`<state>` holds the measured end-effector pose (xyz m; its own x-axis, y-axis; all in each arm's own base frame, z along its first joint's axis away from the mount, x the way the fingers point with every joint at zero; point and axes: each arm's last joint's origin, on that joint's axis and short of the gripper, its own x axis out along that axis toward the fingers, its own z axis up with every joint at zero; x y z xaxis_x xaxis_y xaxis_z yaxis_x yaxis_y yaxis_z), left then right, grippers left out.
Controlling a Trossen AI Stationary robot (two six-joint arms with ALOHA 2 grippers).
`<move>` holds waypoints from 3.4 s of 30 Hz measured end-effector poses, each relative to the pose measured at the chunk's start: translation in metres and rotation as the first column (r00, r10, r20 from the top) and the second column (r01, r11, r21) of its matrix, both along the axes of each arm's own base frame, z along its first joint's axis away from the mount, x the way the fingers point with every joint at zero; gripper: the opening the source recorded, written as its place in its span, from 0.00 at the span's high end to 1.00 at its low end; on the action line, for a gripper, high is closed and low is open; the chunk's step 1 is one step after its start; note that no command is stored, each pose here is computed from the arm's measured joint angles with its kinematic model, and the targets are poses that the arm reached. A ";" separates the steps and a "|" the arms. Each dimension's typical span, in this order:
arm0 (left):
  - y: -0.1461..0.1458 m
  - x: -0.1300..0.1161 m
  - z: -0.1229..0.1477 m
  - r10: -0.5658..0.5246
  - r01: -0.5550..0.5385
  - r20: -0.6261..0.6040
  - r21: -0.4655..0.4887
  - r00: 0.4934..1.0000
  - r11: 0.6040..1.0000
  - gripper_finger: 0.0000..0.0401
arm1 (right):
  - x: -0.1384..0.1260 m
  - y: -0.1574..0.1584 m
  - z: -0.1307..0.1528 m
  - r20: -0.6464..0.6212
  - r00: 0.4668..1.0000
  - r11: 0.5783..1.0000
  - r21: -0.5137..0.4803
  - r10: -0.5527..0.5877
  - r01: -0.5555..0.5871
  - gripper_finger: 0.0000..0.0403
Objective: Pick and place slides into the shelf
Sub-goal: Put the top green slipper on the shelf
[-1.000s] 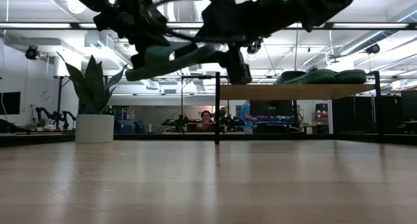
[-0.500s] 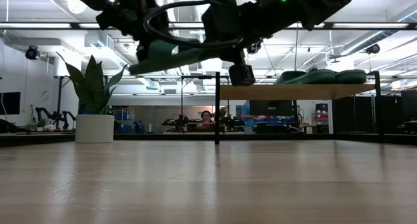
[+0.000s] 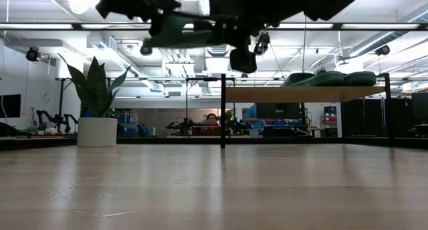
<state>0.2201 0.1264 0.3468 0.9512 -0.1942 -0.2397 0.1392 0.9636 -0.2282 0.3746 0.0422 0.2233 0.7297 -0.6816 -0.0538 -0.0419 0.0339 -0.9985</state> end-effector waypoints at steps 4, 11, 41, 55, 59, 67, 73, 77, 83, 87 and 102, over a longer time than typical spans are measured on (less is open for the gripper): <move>-0.010 -0.018 0.024 0.043 -0.057 0.105 0.124 0.993 0.991 0.54 | -0.005 0.000 0.008 0.022 0.999 0.999 0.007 -0.038 0.038 0.93; -0.038 -0.063 0.059 0.123 -0.206 0.269 0.305 0.955 0.930 0.53 | -0.016 -0.002 0.031 0.127 0.979 0.987 0.061 -0.158 0.151 0.93; -0.046 -0.078 0.043 0.178 -0.279 0.307 0.327 0.935 0.903 0.53 | -0.054 -0.030 0.022 0.217 0.833 0.859 0.190 -0.508 0.475 0.93; -0.044 -0.076 0.044 0.178 -0.286 0.321 0.329 0.930 0.900 0.53 | -0.057 -0.021 -0.009 0.271 0.821 0.857 0.278 -0.503 0.433 0.93; -0.043 -0.074 0.043 0.180 -0.284 0.314 0.326 0.932 0.902 0.53 | -0.055 -0.016 -0.013 0.296 0.793 0.841 0.290 -0.533 0.457 0.93; -0.037 -0.066 0.037 0.187 -0.274 0.281 0.312 0.941 0.910 0.53 | -0.050 -0.012 -0.031 0.311 0.778 0.832 0.309 -0.546 0.460 0.93; -0.034 -0.061 0.034 0.190 -0.269 0.263 0.305 0.946 0.914 0.53 | -0.043 -0.010 -0.044 0.294 0.787 0.834 0.298 -0.542 0.464 0.93; -0.034 -0.062 0.035 0.190 -0.270 0.268 0.307 0.944 0.912 0.53 | -0.039 -0.009 -0.041 0.305 0.781 0.833 0.307 -0.544 0.460 0.93; -0.035 -0.063 0.036 0.189 -0.272 0.272 0.307 0.943 0.912 0.53 | -0.036 -0.009 -0.037 0.299 0.784 0.834 0.296 -0.544 0.466 0.93; -0.036 -0.064 0.035 0.191 -0.269 0.265 0.303 0.945 0.914 0.53 | -0.035 -0.009 -0.036 0.291 0.788 0.836 0.286 -0.542 0.469 0.93; -0.035 -0.063 0.033 0.191 -0.268 0.260 0.301 0.946 0.915 0.53 | -0.037 -0.009 -0.036 0.292 0.769 0.820 0.267 -0.569 0.506 0.80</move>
<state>0.1572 0.0913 0.3802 0.9955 0.0893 -0.0310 -0.0852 0.9895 0.1170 0.3380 0.0334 0.1877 0.2371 -0.9713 -0.0183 0.3764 0.1093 -0.9200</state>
